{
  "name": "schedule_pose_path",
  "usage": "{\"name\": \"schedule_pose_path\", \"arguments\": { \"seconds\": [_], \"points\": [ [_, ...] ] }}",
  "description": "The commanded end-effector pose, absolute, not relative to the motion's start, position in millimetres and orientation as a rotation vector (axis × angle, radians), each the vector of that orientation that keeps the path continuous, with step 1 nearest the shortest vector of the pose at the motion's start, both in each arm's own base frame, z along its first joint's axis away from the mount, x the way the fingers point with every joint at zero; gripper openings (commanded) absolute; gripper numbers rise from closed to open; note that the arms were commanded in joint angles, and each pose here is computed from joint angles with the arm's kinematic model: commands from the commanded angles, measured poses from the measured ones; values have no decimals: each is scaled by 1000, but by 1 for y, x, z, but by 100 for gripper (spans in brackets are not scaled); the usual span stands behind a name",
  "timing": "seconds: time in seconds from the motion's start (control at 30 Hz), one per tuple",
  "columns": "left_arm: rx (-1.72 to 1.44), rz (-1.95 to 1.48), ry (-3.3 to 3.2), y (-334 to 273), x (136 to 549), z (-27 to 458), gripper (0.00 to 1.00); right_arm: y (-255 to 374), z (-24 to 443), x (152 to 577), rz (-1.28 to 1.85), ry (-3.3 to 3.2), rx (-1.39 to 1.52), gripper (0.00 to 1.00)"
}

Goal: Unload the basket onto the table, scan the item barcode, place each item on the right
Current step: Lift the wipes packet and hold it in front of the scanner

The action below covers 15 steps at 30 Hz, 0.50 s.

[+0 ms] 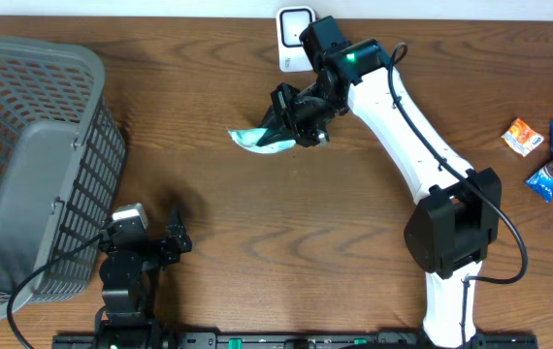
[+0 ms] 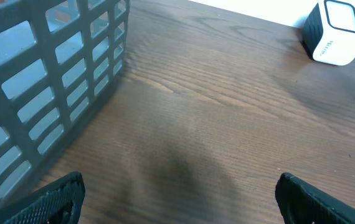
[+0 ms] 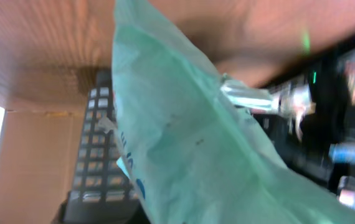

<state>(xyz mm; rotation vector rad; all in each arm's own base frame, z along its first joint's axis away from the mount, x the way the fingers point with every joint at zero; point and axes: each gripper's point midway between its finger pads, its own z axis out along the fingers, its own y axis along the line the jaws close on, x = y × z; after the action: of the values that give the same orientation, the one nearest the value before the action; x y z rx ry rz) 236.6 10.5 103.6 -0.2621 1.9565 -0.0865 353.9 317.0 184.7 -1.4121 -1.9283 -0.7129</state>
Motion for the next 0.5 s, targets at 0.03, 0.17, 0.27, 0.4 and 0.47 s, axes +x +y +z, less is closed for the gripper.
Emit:
{"name": "schedule_pose_path", "arguments": {
  "seconds": [0.03, 0.17, 0.27, 0.4, 0.47],
  "points": [
    [-269, -62, 1987, 14, 234, 90, 98, 294, 167, 396, -891, -2614, -1048, 1],
    [-269, -62, 1987, 14, 234, 90, 98, 300, 178, 439, -1086, -3007, -620, 2],
    [-269, -62, 1987, 14, 234, 90, 98, 303, 188, 460, -1163, -3092, -625, 1],
    [-269, -62, 1987, 14, 234, 90, 98, 279, 174, 466, -1008, -2725, -1470, 1],
    [-269, -62, 1987, 14, 234, 90, 98, 262, 176, 486, -994, -2732, -1715, 1]
  ]
}}
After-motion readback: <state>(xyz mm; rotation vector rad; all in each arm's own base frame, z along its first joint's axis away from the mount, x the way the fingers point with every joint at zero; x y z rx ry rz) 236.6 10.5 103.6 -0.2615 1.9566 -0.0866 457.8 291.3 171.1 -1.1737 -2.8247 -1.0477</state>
